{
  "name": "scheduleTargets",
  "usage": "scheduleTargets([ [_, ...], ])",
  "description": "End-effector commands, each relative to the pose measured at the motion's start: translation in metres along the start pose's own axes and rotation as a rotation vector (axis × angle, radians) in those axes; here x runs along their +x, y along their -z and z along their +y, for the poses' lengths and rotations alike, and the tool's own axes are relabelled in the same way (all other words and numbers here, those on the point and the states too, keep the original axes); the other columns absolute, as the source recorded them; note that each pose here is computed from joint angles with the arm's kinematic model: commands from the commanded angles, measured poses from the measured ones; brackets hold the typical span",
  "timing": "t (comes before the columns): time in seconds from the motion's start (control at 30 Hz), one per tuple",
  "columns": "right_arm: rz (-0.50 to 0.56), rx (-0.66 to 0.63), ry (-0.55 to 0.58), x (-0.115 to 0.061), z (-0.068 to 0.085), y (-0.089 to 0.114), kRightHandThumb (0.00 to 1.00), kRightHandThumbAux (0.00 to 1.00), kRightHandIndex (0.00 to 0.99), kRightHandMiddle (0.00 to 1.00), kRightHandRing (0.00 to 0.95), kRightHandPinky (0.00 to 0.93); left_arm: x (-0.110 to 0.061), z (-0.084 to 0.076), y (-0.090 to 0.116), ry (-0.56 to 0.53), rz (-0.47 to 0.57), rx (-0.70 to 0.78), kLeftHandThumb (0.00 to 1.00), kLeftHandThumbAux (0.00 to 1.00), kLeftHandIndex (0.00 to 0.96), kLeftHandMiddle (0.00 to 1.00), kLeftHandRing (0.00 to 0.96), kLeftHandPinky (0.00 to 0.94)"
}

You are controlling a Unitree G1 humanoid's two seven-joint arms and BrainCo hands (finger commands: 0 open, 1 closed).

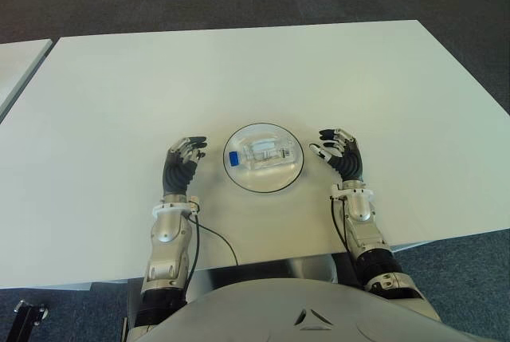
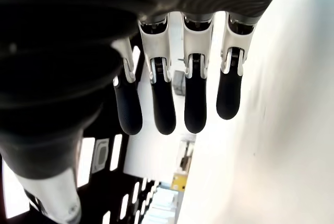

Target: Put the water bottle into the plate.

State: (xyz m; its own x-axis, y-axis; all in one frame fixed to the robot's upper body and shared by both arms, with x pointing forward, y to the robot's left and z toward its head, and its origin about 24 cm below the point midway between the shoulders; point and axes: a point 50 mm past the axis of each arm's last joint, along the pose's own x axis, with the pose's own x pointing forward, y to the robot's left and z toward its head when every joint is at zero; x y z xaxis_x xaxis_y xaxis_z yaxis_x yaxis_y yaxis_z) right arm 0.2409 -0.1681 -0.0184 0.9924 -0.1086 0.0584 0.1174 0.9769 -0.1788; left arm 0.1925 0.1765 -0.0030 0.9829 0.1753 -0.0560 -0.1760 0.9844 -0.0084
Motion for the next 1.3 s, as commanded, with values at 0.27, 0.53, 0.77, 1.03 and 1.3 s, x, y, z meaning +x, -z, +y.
scheduleTargets([
  [0.27,0.105,0.017,-0.021,-0.0157,0.0021,0.0174,0.705,0.733,0.425,0.439,0.410,0.434,-0.0003,0.0007,0.0033,0.015,0.013,0.014,0.704,0.720,0.411,0.341,0.337,0.358],
  [0.53,0.093,0.055,-0.026,-0.0161,-0.0001,0.0187,0.707,0.733,0.425,0.440,0.407,0.421,-0.0002,0.0009,0.0036,0.014,0.019,0.014,0.703,0.720,0.411,0.345,0.338,0.359],
  [0.77,0.090,0.066,-0.011,-0.0155,-0.0018,0.0193,0.709,0.734,0.425,0.435,0.402,0.418,0.0004,0.0009,0.0038,0.014,0.019,0.015,0.704,0.720,0.411,0.347,0.343,0.368],
  [1.03,0.090,0.053,0.004,-0.0146,-0.0015,0.0173,0.708,0.734,0.426,0.441,0.409,0.437,0.0013,0.0008,0.0035,0.015,0.019,0.022,0.704,0.721,0.411,0.346,0.350,0.369],
  [1.3,0.098,0.039,0.007,-0.0137,-0.0018,0.0155,0.707,0.734,0.426,0.439,0.404,0.418,0.0018,0.0008,0.0030,0.018,0.018,0.033,0.704,0.722,0.410,0.345,0.350,0.361],
])
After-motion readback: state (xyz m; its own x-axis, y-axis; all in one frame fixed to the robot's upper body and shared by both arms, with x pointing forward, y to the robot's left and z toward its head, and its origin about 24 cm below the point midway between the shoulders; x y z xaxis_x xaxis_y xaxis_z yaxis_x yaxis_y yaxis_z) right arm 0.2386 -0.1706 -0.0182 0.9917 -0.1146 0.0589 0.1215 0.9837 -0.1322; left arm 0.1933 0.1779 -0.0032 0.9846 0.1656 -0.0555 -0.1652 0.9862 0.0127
